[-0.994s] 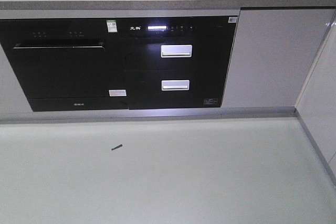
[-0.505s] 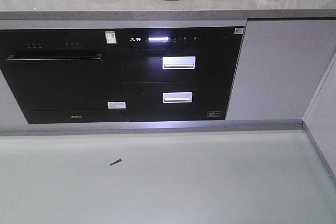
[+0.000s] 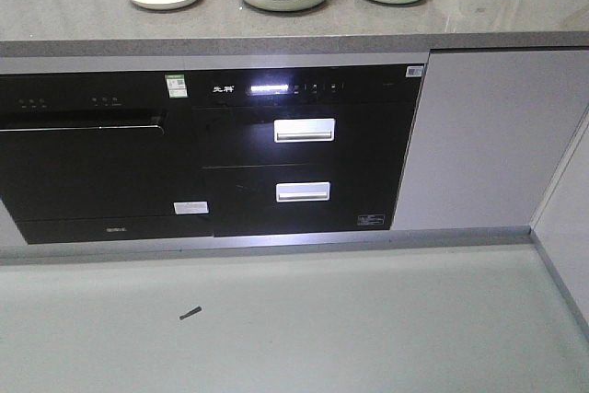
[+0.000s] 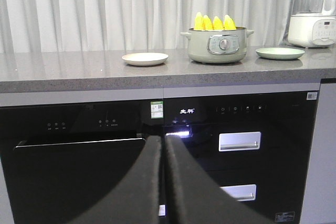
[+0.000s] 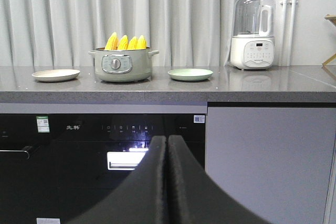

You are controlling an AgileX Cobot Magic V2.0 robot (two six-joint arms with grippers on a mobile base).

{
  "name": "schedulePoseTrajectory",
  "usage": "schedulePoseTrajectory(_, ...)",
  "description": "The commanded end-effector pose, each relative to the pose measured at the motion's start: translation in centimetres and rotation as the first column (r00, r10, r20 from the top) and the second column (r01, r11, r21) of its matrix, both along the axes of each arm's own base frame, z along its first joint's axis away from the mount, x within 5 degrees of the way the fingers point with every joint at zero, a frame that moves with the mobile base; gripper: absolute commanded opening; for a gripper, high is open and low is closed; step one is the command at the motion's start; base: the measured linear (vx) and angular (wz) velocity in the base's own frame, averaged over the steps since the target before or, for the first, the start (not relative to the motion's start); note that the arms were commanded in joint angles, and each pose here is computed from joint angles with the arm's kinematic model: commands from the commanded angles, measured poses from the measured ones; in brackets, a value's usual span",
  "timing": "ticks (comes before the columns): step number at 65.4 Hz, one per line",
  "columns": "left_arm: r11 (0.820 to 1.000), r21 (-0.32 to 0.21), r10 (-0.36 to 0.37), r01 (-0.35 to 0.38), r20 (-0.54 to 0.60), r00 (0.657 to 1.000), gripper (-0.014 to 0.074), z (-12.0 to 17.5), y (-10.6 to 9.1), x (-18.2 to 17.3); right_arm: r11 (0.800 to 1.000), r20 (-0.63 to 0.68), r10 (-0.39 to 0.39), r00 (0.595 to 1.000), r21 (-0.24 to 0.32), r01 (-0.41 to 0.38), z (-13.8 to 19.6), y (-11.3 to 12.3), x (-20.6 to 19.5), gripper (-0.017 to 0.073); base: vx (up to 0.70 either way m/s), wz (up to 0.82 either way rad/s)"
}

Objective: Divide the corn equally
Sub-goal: 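Drive the base forward to the counter with the corn pot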

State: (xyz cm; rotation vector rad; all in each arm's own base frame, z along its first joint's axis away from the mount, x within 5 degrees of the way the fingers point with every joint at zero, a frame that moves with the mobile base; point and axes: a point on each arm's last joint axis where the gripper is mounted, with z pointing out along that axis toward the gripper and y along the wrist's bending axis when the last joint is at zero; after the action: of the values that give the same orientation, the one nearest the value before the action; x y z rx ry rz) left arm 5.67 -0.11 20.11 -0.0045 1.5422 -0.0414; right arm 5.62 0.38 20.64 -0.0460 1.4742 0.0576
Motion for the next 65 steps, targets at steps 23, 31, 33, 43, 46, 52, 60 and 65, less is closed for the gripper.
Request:
schedulePoseTrajectory(23, 1.000, -0.015, -0.007, 0.009, 0.075, 0.997, -0.0006, 0.30, -0.06, -0.12, 1.000, 0.076, -0.002, 0.997, -0.005, 0.002, 0.49, -0.01, -0.08, -0.0011, 0.19, -0.01)
schedulePoseTrajectory(31, 1.000, -0.015, -0.007, 0.009, 0.075, 0.997, -0.0006, 0.30, -0.06, -0.12, 1.000, 0.076, -0.002, 0.997, -0.005, 0.002, 0.49, -0.01, -0.08, -0.0011, 0.20, 0.01)
schedulePoseTrajectory(33, 1.000, -0.015, -0.007, 0.009, 0.075, 0.997, -0.0006, 0.30, -0.06, -0.12, 1.000, 0.076, -0.002, 0.997, -0.005, 0.002, 0.49, -0.01, -0.08, -0.0011, 0.20, 0.01)
schedulePoseTrajectory(43, 1.000, -0.015, -0.007, 0.009, 0.075, 0.997, -0.0006, 0.30, -0.06, -0.12, 1.000, 0.076, -0.002, 0.997, -0.005, 0.002, 0.49, -0.01, -0.08, -0.0011, 0.20, 0.01)
schedulePoseTrajectory(46, 1.000, -0.015, -0.007, 0.009, 0.075, 0.997, -0.0006, 0.30, -0.06, -0.12, 1.000, 0.076, -0.002, 0.997, -0.005, 0.002, 0.49, -0.01, -0.08, -0.0011, 0.20, 0.01)
schedulePoseTrajectory(52, 1.000, -0.015, -0.007, 0.009, 0.075, 0.997, -0.0006, 0.30, -0.06, -0.12, 1.000, 0.076, -0.002, 0.997, -0.005, 0.002, 0.49, -0.01, -0.08, -0.0011, 0.20, 0.01)
schedulePoseTrajectory(60, 1.000, -0.015, -0.007, 0.009, 0.075, 0.997, -0.0006, 0.30, -0.06, -0.12, 1.000, 0.076, -0.002, 0.997, -0.005, 0.002, 0.49, -0.01, -0.08, -0.0011, 0.20, 0.01)
schedulePoseTrajectory(65, 1.000, -0.015, -0.007, 0.009, 0.075, 0.997, -0.0006, 0.30, -0.06, -0.12, 1.000, 0.076, -0.002, 0.997, -0.005, 0.002, 0.49, -0.01, -0.08, -0.0011, 0.20, 0.03)
